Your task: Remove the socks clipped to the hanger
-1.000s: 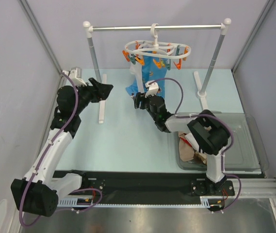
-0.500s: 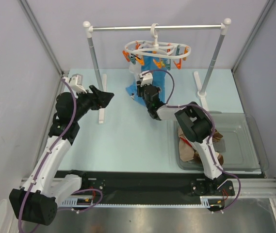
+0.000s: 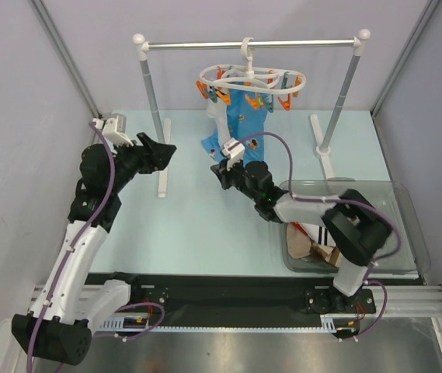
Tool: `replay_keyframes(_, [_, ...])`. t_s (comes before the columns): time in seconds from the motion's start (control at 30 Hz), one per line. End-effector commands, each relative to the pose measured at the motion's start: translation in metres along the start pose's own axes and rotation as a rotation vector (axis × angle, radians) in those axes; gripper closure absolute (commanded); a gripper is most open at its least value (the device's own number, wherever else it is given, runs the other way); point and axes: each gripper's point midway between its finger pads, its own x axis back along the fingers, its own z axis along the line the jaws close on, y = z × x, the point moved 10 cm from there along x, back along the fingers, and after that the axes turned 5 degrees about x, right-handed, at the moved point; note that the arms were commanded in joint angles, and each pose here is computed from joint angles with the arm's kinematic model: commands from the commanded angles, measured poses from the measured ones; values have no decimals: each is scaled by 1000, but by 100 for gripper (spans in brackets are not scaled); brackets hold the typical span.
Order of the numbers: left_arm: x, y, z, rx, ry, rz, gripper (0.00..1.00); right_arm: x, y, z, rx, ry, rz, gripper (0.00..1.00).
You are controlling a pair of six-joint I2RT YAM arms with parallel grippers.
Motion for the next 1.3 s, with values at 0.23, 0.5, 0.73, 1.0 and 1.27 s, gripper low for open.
replay_keyframes(0.23, [10,23,-17,-47,-23,-28,26,54,29,8,-65,4,-73,86])
replay_keyframes(0.5, [2,5,-5,-41,-37,19,26,-5,20,-44,-81,-181,-63,34])
replay_keyframes(0.73, [0,0,-1,-99,-55,52,26,-64,2,-95,-48,-228,-16,19])
replay_keyframes(1.0, [-1,0,-2,-112,-69,69,26,-122,-7,-129,9,-239,-6,27])
replay_keyframes(1.27, [0,2,-4,-103,-73,57,26,-111,7,-103,37,-120,-29,86])
